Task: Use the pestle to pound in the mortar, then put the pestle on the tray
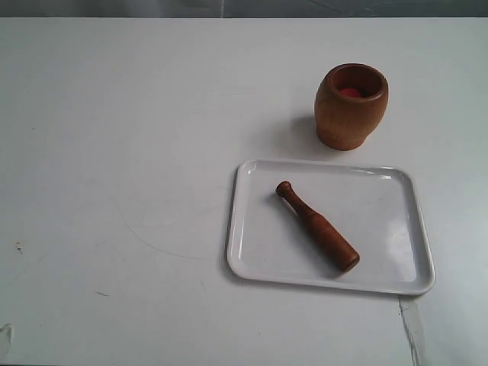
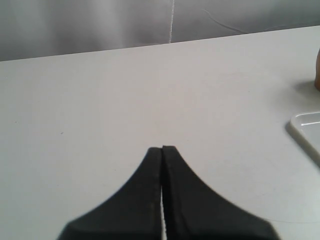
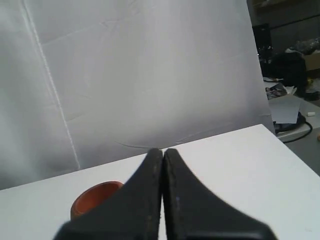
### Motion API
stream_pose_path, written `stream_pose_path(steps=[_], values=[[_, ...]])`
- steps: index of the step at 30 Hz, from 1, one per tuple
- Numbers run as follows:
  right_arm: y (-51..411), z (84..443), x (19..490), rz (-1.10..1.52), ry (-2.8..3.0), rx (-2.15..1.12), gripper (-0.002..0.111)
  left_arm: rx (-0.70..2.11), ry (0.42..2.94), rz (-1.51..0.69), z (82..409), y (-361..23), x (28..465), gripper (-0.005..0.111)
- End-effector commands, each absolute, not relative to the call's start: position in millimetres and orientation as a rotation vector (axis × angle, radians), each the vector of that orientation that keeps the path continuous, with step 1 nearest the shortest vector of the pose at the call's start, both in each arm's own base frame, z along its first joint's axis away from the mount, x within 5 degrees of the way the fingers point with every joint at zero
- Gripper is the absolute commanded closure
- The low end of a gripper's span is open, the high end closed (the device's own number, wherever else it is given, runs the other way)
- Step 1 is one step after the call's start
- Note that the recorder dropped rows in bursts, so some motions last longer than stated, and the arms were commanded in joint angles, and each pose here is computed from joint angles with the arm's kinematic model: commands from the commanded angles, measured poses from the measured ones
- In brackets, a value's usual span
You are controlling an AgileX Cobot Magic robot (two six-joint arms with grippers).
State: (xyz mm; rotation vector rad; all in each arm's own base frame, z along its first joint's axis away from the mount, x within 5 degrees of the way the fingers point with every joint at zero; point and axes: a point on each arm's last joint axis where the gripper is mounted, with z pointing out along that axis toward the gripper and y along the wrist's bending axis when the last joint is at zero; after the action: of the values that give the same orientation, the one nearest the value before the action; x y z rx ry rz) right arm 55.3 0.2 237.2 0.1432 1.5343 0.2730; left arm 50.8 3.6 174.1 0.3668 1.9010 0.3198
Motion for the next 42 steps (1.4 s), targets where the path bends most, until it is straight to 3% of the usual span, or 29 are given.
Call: stream_pose_path(steps=[1,5,10,42], values=[[3,228,56,0.198,1.568,0.032,0.108,0.361,1.897,0.302,174,3,51,0.107],[10,209,59,0.128,1.576,-0.145,0.108,0.361,1.897,0.302,174,3,51,0.107],[11,210,58,0.076,1.516,-0.207,0.108,0.361,1.897,0.302,174,3,51,0.107],[1,206,56,-0.051,1.562,-0.073,0.108,0.361,1.897,0.302,174,3,51,0.107]])
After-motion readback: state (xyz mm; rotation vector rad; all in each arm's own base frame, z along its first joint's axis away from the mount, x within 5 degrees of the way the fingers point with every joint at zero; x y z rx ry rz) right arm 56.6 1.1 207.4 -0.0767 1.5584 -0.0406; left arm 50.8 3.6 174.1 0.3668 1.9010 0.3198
